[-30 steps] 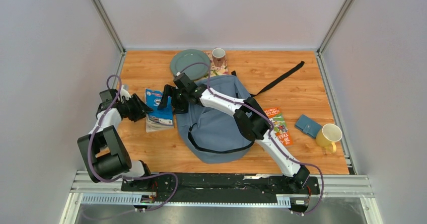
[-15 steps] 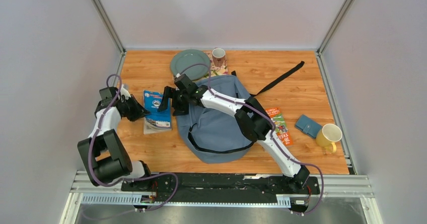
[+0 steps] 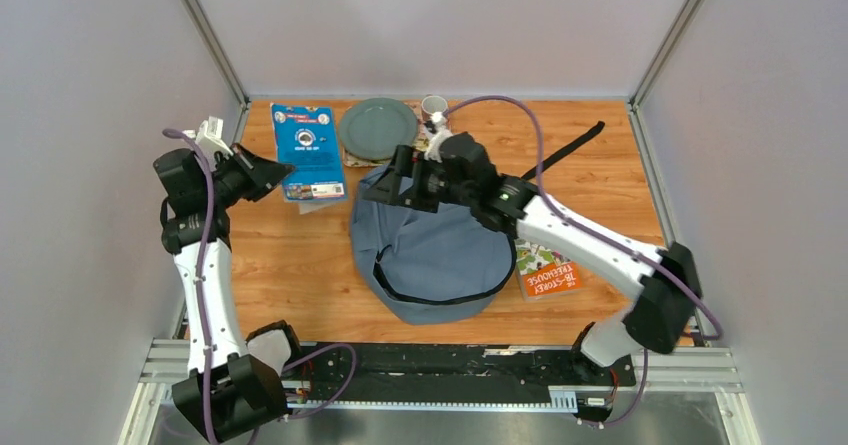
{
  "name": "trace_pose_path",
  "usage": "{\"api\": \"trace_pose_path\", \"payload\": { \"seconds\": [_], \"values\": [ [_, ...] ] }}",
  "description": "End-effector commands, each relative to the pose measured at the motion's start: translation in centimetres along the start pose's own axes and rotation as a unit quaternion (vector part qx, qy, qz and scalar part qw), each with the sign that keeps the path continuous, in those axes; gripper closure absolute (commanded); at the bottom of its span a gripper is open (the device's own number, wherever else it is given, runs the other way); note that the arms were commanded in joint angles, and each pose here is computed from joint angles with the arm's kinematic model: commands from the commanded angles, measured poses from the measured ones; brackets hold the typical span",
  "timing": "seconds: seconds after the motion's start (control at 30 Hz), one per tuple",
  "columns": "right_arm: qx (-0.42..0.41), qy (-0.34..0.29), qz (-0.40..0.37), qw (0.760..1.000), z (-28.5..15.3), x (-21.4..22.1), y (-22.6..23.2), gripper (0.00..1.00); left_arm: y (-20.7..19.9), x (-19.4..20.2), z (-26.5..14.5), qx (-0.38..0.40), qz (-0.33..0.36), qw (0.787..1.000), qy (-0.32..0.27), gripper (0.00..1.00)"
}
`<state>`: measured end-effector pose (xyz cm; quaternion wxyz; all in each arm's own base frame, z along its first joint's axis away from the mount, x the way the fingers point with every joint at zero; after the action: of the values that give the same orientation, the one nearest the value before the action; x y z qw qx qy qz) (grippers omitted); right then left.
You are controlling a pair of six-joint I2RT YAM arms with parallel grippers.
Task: Pack the student bag
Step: Pick up the book at the corner of the board.
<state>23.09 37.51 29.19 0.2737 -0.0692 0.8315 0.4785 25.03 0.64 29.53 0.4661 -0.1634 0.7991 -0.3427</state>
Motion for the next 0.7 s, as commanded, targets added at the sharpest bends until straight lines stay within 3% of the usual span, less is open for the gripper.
{"api": "trace_pose_path", "payload": {
  "seconds": [0.0,0.03,0.1,0.3,0.57,0.67],
  "values": [
    [-0.01,-0.075,-0.009,0.997,-5.0,-0.2,-0.3,0.03,-7.4,-0.8,-2.1,0.216,0.016,0.976,-0.005,1.0],
    [-0.006,-0.075,-0.008,0.997,-5.5,0.6,-1.1,0.02,-8.5,-0.9,-2.5,0.249,0.043,0.967,-0.014,1.0],
    [-0.027,-0.102,-0.011,0.994,-8.2,0.4,-0.1,0.02,-10.6,0.0,-2.7,0.287,0.034,0.957,0.009,1.0],
    [-0.045,-0.149,-0.009,0.988,-13.0,1.2,-0.1,0.0,-13.5,3.1,-1.0,0.335,0.041,0.939,0.064,1.0],
    [-0.03,-0.181,-0.021,0.983,-15.8,1.5,-0.7,0.0,-17.1,7.3,0.4,0.398,0.053,0.906,0.136,1.0],
    [-0.021,-0.204,-0.019,0.979,-16.1,1.1,-1.0,0.0,-18.6,8.7,0.2,0.435,0.062,0.883,0.167,1.0]
  ]
}}
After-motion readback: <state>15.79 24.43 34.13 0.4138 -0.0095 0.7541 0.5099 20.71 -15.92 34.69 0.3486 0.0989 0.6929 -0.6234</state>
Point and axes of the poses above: each gripper's point midway between its finger pads, its own z axis out along the fingers, its own y axis along the line the jaws close on, x = y × z, the point moved 6 cm from there along -z, back along the fingers, and after that the axes turned 3 degrees about -z, right-handed, at the moved point
